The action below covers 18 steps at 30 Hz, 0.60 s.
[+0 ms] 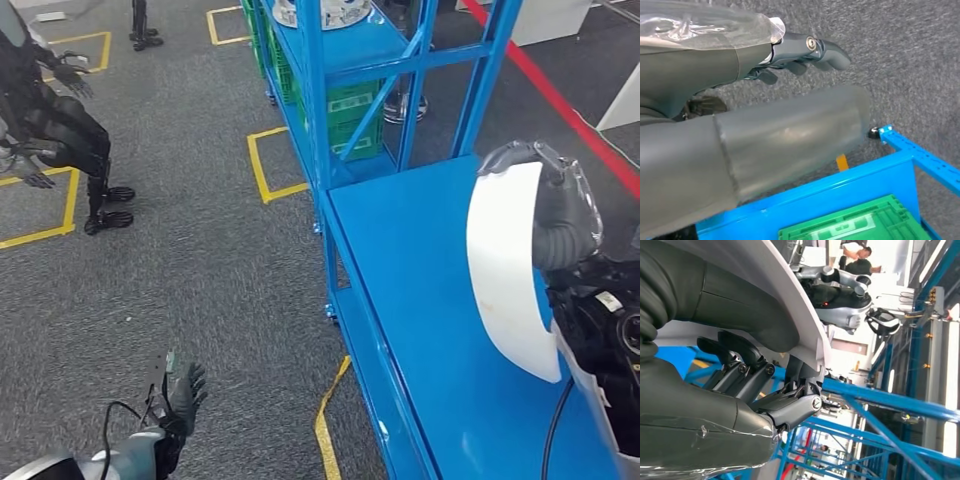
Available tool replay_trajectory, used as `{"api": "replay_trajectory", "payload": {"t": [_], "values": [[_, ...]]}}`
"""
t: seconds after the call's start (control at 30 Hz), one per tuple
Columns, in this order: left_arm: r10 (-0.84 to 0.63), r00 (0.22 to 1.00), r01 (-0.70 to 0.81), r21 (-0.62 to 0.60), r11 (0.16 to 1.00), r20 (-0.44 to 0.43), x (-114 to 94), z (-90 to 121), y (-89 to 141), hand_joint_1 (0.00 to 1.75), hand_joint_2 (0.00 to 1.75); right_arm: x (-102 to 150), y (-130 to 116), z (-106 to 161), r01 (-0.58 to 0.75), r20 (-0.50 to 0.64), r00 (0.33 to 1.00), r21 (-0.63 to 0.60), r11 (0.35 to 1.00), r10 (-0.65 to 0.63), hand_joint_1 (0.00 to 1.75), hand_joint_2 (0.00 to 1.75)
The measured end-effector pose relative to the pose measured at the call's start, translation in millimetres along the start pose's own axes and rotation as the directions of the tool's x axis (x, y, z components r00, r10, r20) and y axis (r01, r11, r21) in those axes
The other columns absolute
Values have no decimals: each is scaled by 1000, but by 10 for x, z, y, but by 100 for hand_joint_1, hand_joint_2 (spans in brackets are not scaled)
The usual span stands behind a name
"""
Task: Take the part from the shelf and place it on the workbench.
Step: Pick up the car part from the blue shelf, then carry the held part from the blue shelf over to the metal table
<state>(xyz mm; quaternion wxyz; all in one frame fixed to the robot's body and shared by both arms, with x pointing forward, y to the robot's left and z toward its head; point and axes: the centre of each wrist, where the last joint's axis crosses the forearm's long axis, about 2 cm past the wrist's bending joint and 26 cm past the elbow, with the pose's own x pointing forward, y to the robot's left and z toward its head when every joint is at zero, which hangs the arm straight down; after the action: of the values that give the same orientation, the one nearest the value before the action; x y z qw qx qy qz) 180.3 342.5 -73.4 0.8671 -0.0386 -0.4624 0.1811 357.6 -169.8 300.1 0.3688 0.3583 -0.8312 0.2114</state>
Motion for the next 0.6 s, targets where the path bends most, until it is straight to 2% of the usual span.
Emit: {"api": "replay_trajectory", "payload": {"t": [0.6], "values": [[5,1000,-5,-10,1000,3,9,-8,-11,0,0,21,-3,-42,0,6,1000,-1,1000,0,175,175]]}}
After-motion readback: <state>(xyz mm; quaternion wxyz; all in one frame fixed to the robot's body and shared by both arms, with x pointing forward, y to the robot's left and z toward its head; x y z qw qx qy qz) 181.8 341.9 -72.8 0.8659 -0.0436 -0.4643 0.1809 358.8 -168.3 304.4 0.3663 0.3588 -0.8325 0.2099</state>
